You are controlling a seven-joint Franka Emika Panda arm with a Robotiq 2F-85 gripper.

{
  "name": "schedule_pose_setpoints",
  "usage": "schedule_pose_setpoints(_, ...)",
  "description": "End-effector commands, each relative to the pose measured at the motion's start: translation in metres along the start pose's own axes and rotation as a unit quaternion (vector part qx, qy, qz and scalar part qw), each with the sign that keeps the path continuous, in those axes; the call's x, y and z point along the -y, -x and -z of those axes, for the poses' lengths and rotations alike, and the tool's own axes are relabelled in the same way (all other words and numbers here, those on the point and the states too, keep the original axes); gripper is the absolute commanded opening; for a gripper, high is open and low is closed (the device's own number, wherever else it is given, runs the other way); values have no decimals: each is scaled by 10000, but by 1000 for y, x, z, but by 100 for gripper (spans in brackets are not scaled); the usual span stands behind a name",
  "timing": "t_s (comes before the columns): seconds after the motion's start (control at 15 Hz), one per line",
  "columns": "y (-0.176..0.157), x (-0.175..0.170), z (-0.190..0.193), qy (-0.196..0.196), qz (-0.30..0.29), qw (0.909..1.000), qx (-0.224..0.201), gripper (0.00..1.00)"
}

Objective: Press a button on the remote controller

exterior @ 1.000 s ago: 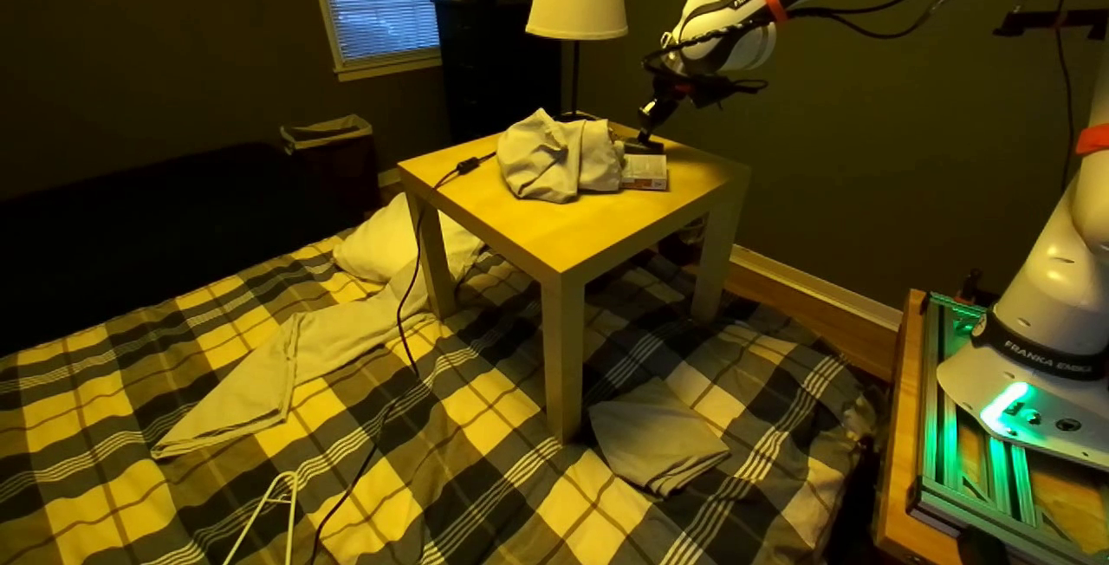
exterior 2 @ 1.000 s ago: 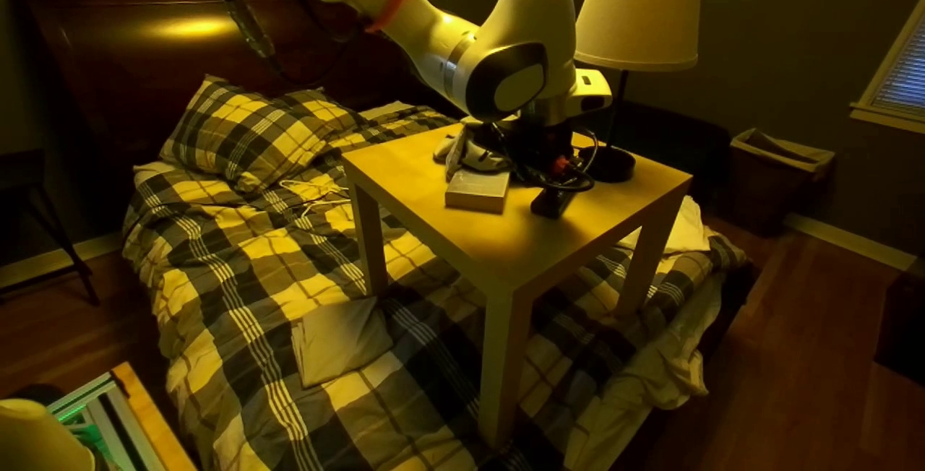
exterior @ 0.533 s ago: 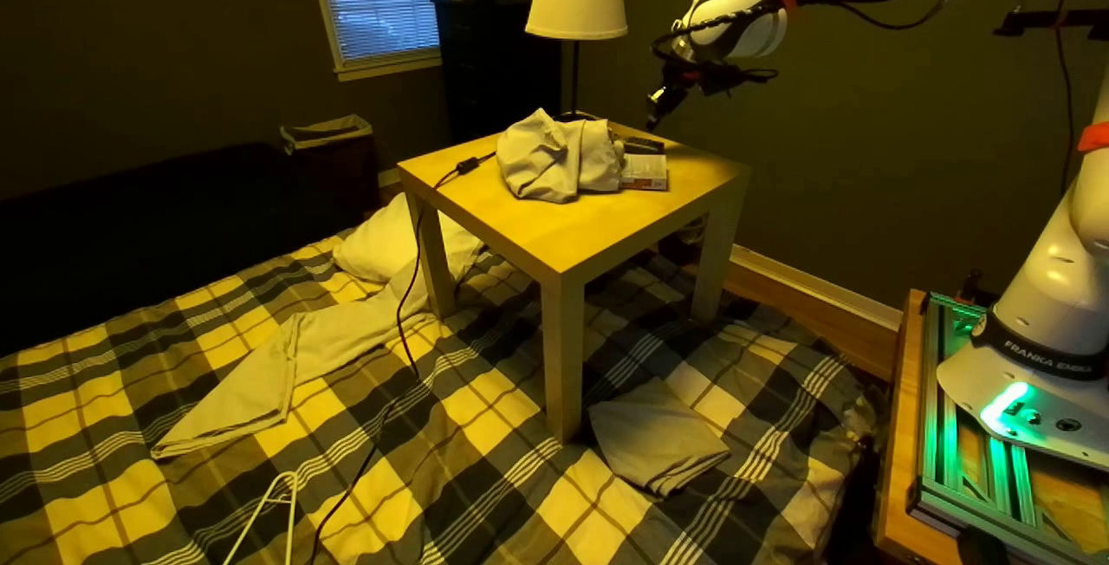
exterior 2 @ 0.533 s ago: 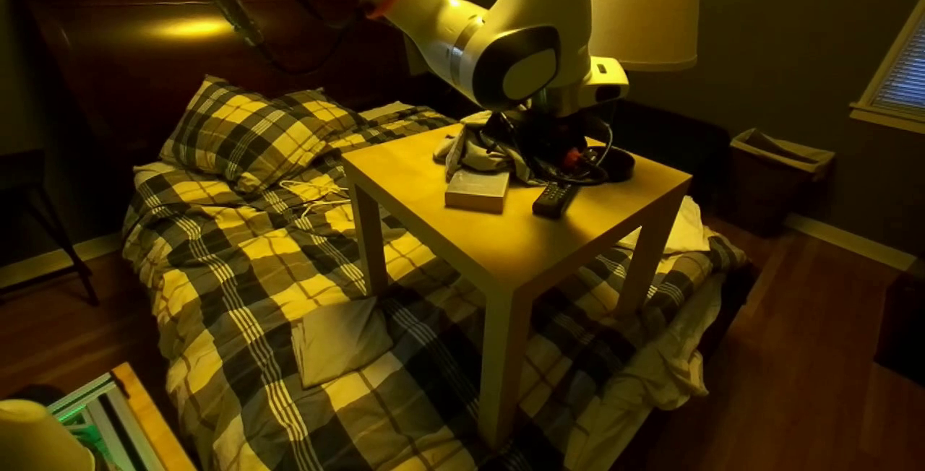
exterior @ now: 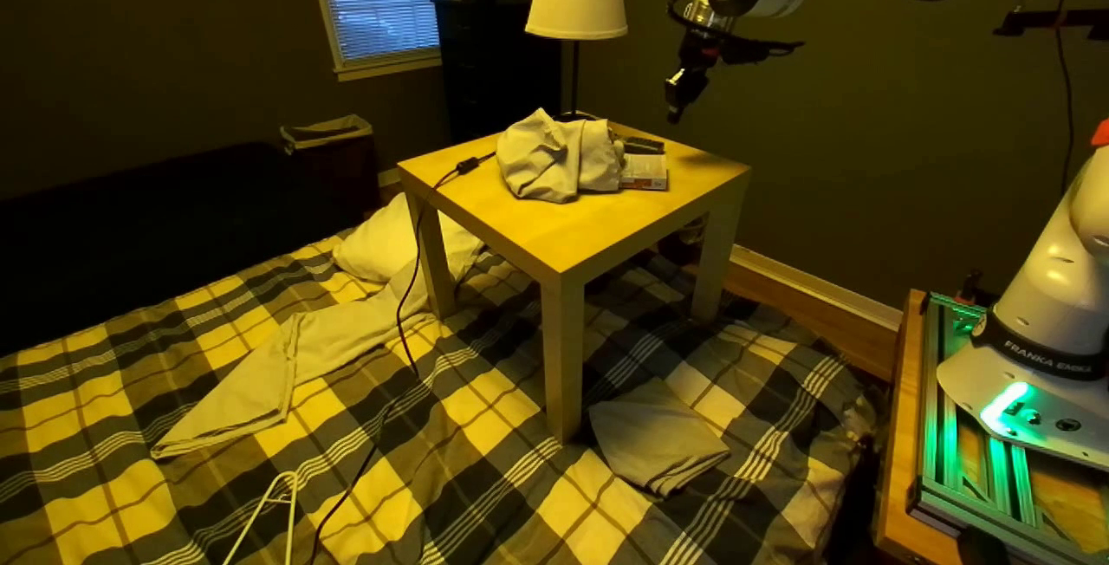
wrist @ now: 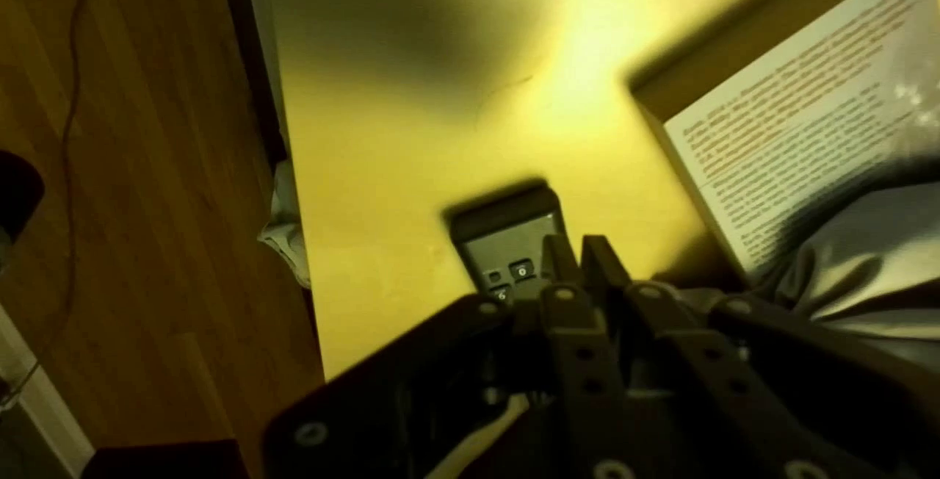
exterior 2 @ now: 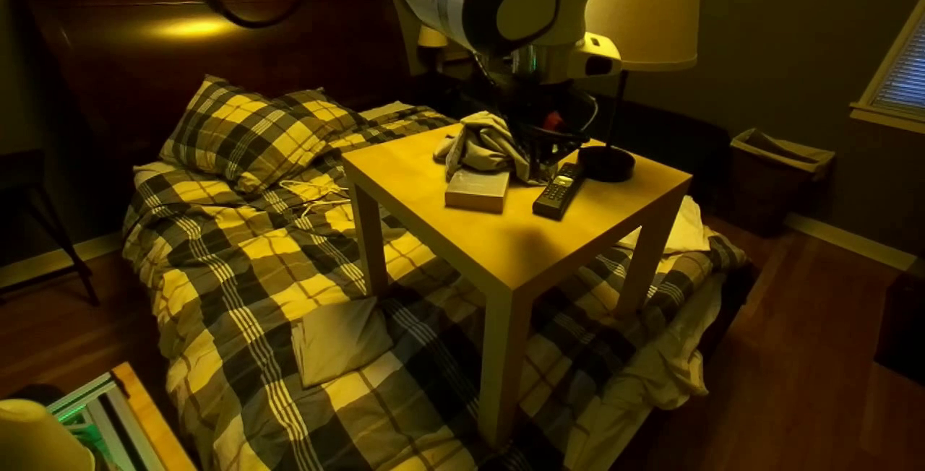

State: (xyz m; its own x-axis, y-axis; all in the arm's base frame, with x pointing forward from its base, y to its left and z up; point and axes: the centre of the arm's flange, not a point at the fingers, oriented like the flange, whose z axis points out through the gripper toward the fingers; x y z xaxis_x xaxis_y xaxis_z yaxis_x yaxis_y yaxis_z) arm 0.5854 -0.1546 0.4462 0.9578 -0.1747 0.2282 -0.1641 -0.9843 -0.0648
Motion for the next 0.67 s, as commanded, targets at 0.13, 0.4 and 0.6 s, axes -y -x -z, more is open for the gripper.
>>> schedule_pose_setpoints(0.13,20,9,42,-86,-431,9977,508,56)
schedule_pose_setpoints(0.4,29,13,64,-142,-585,9975,359,87)
schedule_pose_setpoints(0.6,37,18,82,-131,-649,9977,135,100)
